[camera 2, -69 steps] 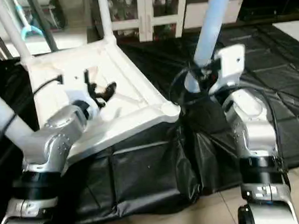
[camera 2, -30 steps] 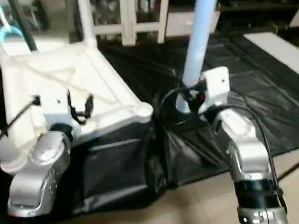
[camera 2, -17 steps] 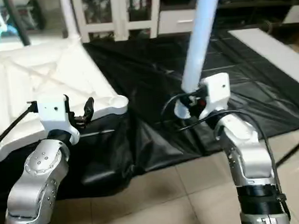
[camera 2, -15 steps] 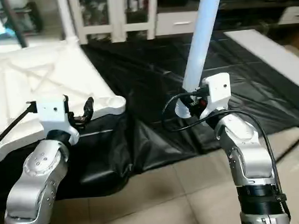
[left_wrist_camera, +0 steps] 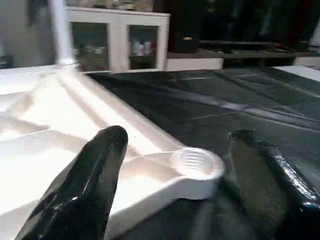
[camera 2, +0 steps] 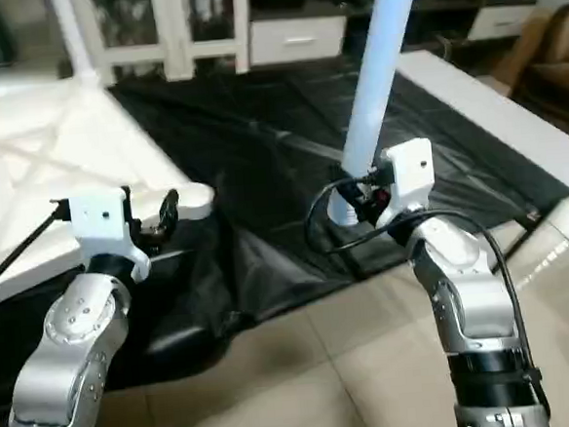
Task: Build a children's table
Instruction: Insert table leg to table base
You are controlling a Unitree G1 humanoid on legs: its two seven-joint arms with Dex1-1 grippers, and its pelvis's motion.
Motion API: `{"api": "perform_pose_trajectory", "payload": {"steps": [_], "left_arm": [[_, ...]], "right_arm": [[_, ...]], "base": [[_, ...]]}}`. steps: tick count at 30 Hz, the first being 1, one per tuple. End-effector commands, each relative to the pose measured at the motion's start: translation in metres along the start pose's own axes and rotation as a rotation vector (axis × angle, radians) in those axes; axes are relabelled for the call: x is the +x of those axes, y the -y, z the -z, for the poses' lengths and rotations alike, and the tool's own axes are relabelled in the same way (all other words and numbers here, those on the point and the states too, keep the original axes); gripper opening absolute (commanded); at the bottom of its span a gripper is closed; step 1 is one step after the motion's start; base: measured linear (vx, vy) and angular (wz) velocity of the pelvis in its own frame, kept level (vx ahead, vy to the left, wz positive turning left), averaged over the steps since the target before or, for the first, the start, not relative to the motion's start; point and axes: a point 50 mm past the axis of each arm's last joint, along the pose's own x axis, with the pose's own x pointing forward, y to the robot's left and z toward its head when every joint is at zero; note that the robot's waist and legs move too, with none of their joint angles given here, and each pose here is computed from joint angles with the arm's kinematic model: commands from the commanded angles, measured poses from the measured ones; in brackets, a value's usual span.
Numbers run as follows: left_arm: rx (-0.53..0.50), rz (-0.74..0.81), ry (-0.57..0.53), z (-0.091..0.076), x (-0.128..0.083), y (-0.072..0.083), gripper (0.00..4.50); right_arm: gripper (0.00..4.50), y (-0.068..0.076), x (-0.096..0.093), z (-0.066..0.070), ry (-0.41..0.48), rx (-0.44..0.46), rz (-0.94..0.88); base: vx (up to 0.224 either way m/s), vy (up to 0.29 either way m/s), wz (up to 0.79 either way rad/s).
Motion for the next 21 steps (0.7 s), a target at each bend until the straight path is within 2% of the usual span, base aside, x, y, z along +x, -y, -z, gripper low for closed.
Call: {"api": "perform_pose_trajectory", "payload": {"steps": [1,9,13,18,21], "left_arm": [[0.006,-0.008,0.017,-0.004,0.0,0.0,3.6],[0.004,0.006,0.014,-0.003,-0.002,0.005,3.6],[-0.006,0.119,-0.018,0.003,-0.006,0.018,3.6],[-0.03,0.283,-0.011,0.004,-0.012,0.035,3.6],[-0.045,0.386,-0.04,0.008,-0.015,0.043,3.6]], "right_arm": [[1.86,-0.001,0.005,-0.01,0.037,-0.02,-0.021],[1.86,-0.002,0.006,-0.011,0.028,-0.073,-0.057],[1.86,0.004,0.005,-0.012,0.051,-0.042,-0.028],[1.86,0.005,0.003,-0.012,0.059,-0.056,-0.027],[1.86,0.007,-0.002,-0.014,0.097,0.006,-0.029]], "base": [[0.168,0.039,0.75],[0.182,-0.026,0.69],[0.175,0.002,0.51],[0.019,0.031,-0.02],[-0.171,0.051,0.09]]}}
